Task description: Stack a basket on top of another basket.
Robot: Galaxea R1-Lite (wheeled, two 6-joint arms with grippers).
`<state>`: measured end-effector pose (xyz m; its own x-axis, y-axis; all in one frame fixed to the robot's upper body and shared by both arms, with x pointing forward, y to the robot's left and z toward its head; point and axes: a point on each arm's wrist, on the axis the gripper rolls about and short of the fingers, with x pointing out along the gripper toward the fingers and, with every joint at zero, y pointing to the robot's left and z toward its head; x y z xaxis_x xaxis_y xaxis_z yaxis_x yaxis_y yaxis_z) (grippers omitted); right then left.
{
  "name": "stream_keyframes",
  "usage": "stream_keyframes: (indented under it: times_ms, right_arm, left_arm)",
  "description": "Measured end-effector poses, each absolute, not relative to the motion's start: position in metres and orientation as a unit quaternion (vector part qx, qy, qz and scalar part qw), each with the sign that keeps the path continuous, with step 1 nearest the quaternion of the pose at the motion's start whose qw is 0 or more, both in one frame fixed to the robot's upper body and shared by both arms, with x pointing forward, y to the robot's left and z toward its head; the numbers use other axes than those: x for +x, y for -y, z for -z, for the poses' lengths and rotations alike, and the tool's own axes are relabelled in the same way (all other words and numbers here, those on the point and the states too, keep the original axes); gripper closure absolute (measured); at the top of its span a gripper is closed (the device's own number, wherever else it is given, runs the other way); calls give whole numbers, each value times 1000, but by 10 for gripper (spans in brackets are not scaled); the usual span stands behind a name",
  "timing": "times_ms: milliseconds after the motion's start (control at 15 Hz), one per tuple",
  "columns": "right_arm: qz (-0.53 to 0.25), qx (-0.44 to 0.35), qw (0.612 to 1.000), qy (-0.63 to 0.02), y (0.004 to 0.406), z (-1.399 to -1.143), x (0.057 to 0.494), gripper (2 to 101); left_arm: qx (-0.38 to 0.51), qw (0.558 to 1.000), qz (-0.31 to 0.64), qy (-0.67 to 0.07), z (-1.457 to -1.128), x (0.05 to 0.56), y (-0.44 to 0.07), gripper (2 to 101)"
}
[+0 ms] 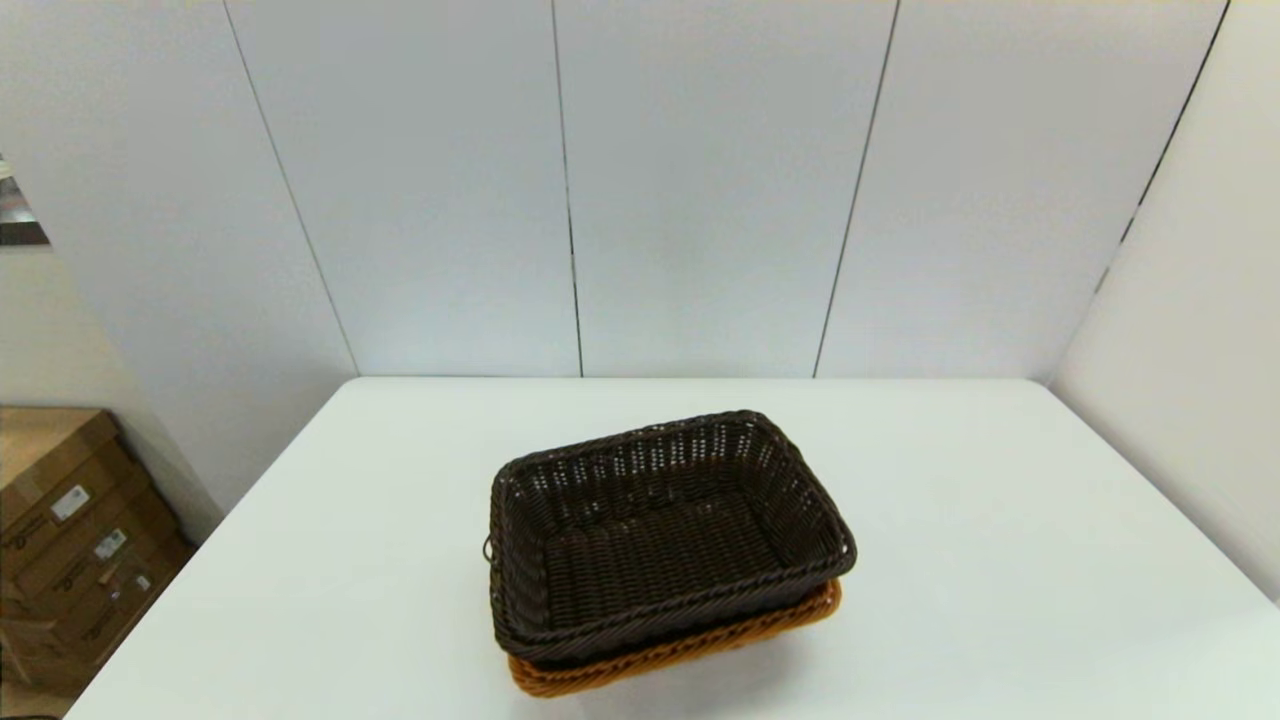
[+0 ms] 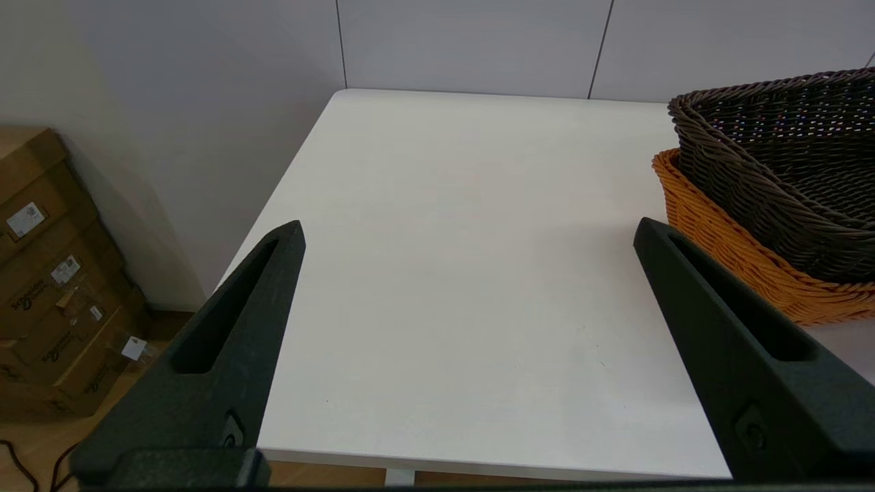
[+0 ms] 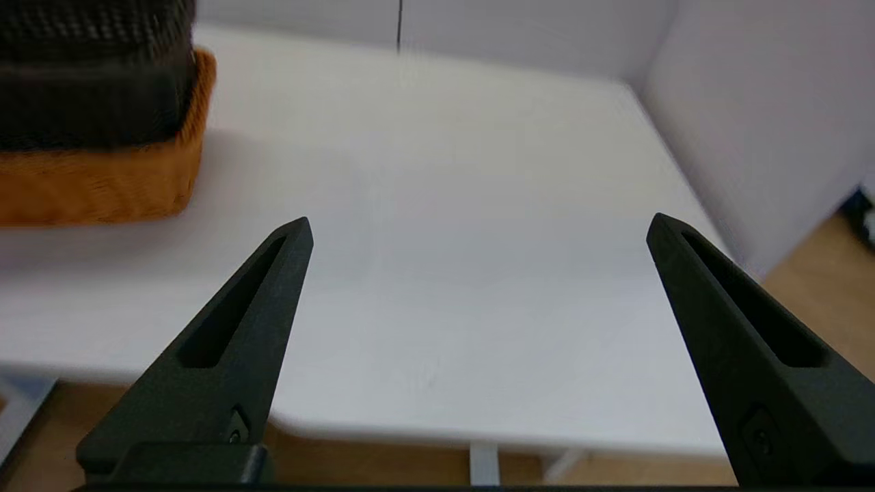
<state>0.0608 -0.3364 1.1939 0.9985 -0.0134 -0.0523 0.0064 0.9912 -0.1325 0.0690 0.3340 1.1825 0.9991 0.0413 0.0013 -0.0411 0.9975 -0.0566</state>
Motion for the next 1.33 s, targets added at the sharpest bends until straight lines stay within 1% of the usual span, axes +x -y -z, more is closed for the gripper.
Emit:
stream_keyframes:
  times_ms: [67,133,267,400,1333]
  right_arm:
    - [3,-62,998,-9,336,-1193,63,52]
    - [3,-53,999,-5,336,-1192,64,52]
    - [0,-49,999,-14,336,-1184,67,52]
    - [-1,-48,999,0,336,-1184,68,52]
    - [-1,-42,999,-1,336,-1182,69,50]
  left_arm:
    - [-28,999,-21,1,-1182,69,-334,54]
    - [-28,999,-20,1,-1182,69,-334,54]
    - [-28,999,-21,1,-1182,69,-334,54]
    - [-28,999,-20,1,-1182,69,-334,54]
    - [-28,999,-21,1,-1182,69,-334,54]
